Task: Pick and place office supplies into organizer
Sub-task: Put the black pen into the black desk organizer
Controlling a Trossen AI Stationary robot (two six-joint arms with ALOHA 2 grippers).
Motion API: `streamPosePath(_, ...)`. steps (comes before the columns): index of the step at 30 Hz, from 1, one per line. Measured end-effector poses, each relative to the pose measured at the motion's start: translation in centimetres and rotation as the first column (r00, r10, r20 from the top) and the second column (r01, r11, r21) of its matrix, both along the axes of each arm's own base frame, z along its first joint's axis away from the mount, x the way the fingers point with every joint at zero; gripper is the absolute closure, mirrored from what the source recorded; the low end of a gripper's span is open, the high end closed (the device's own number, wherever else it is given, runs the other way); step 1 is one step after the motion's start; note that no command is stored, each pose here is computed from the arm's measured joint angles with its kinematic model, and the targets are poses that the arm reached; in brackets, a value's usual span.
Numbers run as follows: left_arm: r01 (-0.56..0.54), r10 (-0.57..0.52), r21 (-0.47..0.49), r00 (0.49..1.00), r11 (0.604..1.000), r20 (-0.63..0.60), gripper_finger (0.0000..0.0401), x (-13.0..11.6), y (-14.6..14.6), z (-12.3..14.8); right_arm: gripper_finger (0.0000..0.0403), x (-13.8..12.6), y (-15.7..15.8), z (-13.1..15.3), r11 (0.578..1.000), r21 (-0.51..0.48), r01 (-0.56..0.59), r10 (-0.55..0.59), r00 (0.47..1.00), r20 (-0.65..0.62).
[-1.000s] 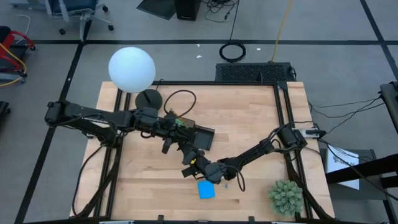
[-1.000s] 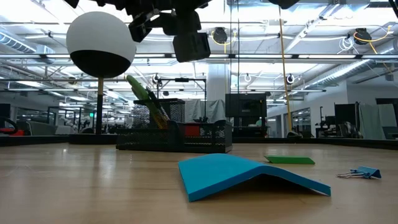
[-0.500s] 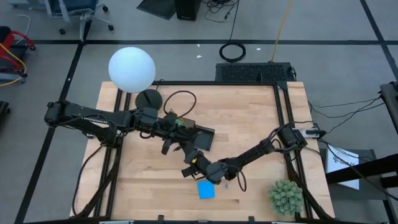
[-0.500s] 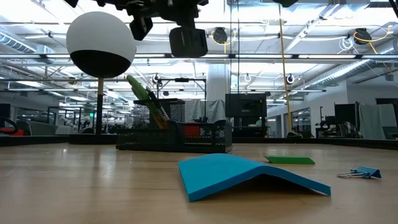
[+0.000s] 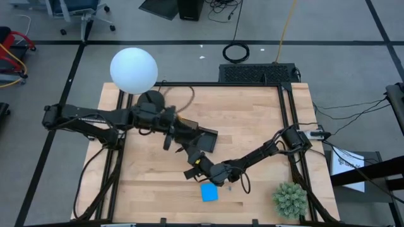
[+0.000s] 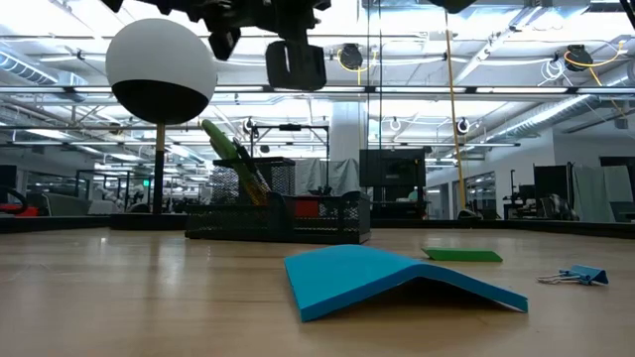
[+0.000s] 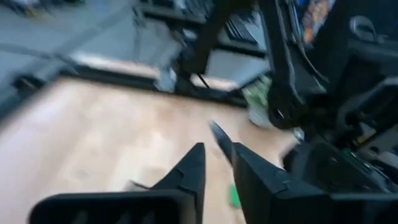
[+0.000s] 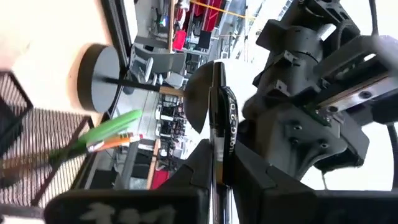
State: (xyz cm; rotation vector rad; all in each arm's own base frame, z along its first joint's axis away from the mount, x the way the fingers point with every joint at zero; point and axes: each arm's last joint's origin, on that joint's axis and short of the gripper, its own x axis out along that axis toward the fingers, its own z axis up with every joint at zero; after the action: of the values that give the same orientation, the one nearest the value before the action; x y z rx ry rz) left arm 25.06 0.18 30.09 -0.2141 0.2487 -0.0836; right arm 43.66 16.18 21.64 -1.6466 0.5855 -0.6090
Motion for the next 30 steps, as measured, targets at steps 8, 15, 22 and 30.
streamPosePath(8,-0.115,0.088,0.183,0.984,0.976,0.152,0.0278,-4.0,1.0,3.4,0.0380,-0.4,-0.1,2.1,0.990,0.117,-0.078,0.048,0.970,0.237)
streamPosePath(15,-0.099,0.037,0.252,0.970,0.963,0.242,0.0270,-7.7,0.1,5.4,0.0380,-1.5,-0.8,4.4,0.921,0.298,-0.252,0.114,0.903,0.413)
streamPosePath(22,-0.041,-0.056,0.305,0.951,0.952,0.303,0.0270,-9.6,-1.2,6.4,0.0380,-4.9,-4.4,6.2,0.696,0.497,-0.518,0.173,0.793,0.585)
streamPosePath(30,0.026,-0.121,0.356,0.961,0.934,0.248,0.0270,-9.2,-2.2,4.4,0.0380,-9.0,-10.0,5.7,0.216,0.582,-0.784,0.163,0.617,0.770)
